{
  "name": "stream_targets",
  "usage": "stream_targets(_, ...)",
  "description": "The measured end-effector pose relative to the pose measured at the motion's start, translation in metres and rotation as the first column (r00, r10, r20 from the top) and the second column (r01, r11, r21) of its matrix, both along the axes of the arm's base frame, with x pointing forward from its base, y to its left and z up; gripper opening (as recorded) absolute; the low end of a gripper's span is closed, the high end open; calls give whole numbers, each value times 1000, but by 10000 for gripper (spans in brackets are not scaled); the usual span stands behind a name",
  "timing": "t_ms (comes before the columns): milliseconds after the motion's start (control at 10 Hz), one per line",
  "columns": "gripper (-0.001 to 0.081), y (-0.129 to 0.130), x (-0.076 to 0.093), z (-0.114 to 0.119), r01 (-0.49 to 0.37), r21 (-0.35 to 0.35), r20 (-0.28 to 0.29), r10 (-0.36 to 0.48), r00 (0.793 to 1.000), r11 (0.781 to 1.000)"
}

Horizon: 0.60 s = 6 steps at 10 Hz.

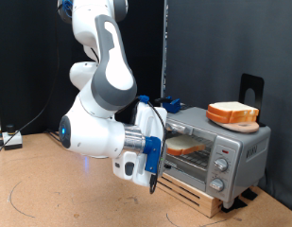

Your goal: Make a piece of toast with the oven

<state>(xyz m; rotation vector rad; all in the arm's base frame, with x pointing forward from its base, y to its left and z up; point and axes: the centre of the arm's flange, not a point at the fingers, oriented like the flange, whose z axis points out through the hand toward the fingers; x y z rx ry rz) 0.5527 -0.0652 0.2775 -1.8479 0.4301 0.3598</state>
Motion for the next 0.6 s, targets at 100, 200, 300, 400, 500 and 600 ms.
stream_targets(100,809,1,10,-5,6,3,15,-6,1000,1000)
stream_targets(200,809,3,20,-11,8,6,3,-8,1000,1000)
stream_targets(300,809,5,29,-17,-2,3,-38,3,999,1000)
stream_targets(400,809,9,38,-25,-25,-8,-85,24,996,1000)
stream_targets(500,809,12,46,-34,-47,-20,-135,44,990,999)
stream_targets(600,809,16,53,-45,-58,-27,-188,52,981,998)
